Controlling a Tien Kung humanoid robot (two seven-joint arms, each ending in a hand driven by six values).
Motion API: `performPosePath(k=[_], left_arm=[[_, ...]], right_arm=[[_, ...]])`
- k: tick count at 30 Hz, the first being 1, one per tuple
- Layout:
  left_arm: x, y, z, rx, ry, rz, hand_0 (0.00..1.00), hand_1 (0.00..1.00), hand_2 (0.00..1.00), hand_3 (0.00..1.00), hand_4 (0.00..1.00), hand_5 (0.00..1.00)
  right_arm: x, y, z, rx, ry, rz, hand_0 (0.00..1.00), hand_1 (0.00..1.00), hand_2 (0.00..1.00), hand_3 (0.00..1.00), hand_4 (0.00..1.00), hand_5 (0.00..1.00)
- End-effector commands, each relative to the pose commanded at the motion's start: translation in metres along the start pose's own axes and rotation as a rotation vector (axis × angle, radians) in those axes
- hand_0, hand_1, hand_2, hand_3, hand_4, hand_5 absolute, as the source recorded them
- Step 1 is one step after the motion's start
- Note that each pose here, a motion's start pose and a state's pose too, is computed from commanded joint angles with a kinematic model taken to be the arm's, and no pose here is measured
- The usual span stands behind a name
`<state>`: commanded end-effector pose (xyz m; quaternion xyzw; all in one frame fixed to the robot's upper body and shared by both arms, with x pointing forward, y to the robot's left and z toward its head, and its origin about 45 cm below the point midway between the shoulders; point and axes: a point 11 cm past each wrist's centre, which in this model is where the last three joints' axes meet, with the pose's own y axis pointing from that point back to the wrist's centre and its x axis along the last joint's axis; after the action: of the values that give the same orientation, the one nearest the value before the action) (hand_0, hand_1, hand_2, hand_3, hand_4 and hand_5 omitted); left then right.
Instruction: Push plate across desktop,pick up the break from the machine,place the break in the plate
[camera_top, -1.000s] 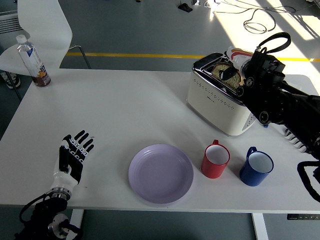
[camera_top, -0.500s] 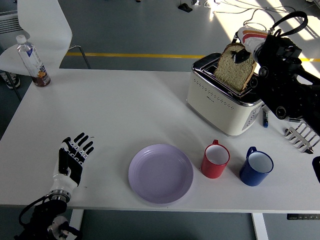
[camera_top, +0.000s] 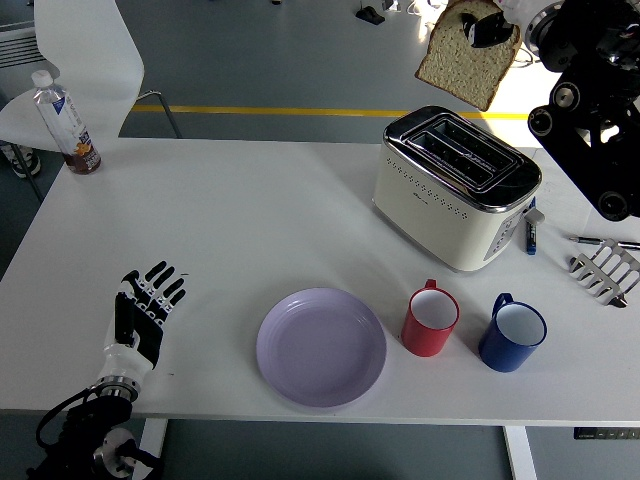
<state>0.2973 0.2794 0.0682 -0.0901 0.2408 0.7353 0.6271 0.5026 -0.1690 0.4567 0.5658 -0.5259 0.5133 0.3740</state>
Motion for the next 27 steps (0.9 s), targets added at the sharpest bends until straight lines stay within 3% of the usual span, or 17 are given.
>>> performPosePath(k=[4,5,9,18,22,27], left_arm=[[-0.001,-0.001,0.001,-0.002,-0.001,-0.001,0.783,0.760,0.818,0.730,0.449,0.993],[-0.001,-0.001,0.001,-0.002,-0.001,-0.001,0.783,0.760,0.818,0.729,0.450,0.996],[0.000,0.000,0.001,-0.001,-0.002,0.001,0.783,0.760,0.818,0.729,0.450,0.996],[0.001,-0.001,0.002,-0.002,-0.007,0.006,0.784,0.760,0.818,0.726,0.449,0.998],[0.001,-0.001,0.002,-0.002,-0.008,0.006,0.784,0.760,0.818,0.726,0.449,0.998],[0.003,0.000,0.002,-0.002,-0.008,0.012,0.783,0.759,0.819,0.720,0.450,0.998]], right_arm=[[0.007,0.015,-0.034,0.110,-0.019,-0.007,0.300,0.325,0.377,0.452,0.372,0.032],[0.007,0.020,-0.043,0.140,-0.026,-0.013,0.250,0.298,0.361,0.442,0.360,0.085],[-0.012,0.035,-0.067,0.227,-0.051,-0.118,0.250,0.298,0.361,0.442,0.360,0.085],[-0.107,0.072,-0.096,0.351,-0.110,-0.516,0.262,0.297,0.359,0.446,0.366,0.093],[-0.143,0.087,-0.100,0.360,-0.132,-0.643,0.262,0.297,0.359,0.446,0.366,0.093],[-0.179,0.103,-0.101,0.365,-0.106,-0.739,0.262,0.296,0.359,0.447,0.362,0.086]])
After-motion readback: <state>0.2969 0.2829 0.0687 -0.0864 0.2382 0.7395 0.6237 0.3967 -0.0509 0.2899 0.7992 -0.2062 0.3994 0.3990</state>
